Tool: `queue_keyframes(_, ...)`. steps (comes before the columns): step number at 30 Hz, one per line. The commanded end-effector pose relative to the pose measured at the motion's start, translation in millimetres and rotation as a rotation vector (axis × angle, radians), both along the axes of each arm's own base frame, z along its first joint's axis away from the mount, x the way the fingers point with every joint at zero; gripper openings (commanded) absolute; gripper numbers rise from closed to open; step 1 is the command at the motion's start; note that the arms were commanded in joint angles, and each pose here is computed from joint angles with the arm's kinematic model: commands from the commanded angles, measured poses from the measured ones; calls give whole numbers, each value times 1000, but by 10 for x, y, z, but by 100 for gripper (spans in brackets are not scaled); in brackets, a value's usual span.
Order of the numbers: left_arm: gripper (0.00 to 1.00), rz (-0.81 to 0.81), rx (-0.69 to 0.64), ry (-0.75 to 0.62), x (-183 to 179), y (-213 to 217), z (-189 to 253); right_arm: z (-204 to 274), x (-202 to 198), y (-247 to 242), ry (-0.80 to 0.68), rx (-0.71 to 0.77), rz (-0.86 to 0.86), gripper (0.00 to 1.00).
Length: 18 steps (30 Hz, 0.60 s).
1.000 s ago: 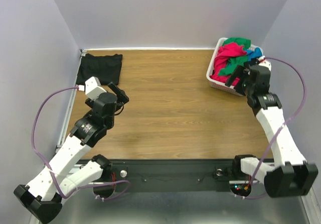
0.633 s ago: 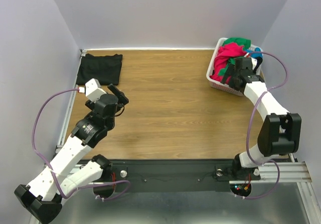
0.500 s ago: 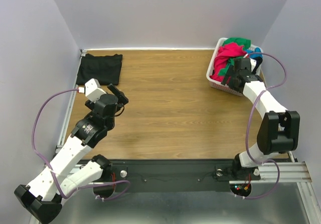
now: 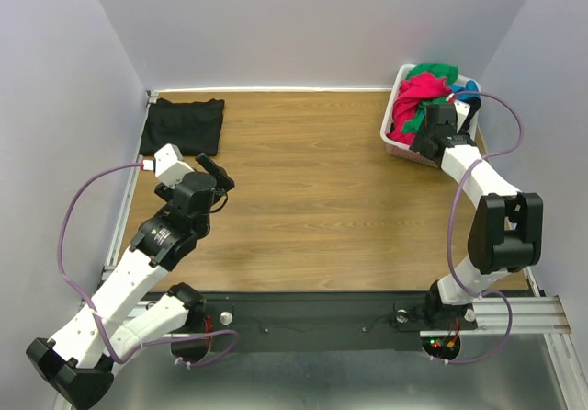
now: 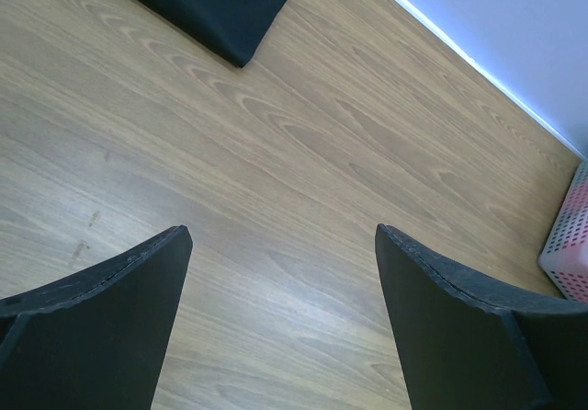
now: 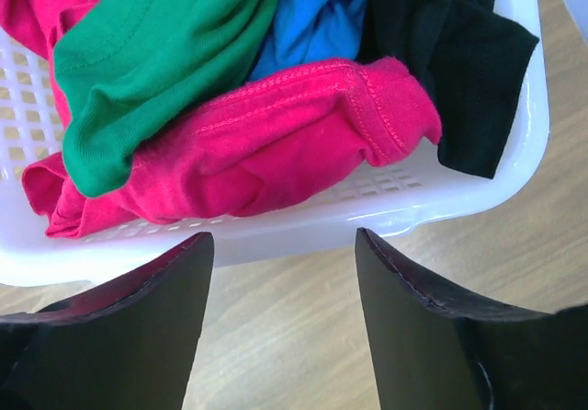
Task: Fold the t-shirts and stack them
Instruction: Grab the tshirt from the pile
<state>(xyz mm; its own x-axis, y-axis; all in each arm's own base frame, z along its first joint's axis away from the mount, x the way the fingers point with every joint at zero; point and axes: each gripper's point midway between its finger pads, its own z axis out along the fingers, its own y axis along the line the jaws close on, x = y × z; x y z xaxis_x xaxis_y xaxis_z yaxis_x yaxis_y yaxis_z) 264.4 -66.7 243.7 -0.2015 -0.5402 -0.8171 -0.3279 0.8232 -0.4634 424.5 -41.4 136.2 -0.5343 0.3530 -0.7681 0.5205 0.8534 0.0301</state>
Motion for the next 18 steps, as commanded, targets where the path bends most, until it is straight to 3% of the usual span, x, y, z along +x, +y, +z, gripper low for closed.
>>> queue_keyframes(1,93,50,-1,-27,16,77,45,179,308,-36,-94,-39,13,68)
queue_keyframes(3,93,54,1,-23,13,84,39,171,356,-17,-101,-37,28,63)
queue_keyframes(6,93,59,3,-21,4,97,41,214,421,30,-139,-20,53,44)
queue_keyframes(7,93,62,2,-23,1,104,44,257,446,48,-163,-18,68,33)
queue_keyframes(10,93,65,5,-20,-4,112,37,340,472,53,-194,-27,82,16)
queue_keyframes(11,93,69,5,-17,-7,119,31,377,477,45,-210,-32,80,15)
queue_keyframes(13,93,74,4,-16,-12,127,28,443,485,48,-230,-39,90,1)
queue_keyframes(16,93,78,3,-18,-15,139,31,473,478,41,-233,-48,99,1)
queue_keyframes(18,93,76,4,-19,-17,135,40,451,461,-21,-226,-69,69,7)
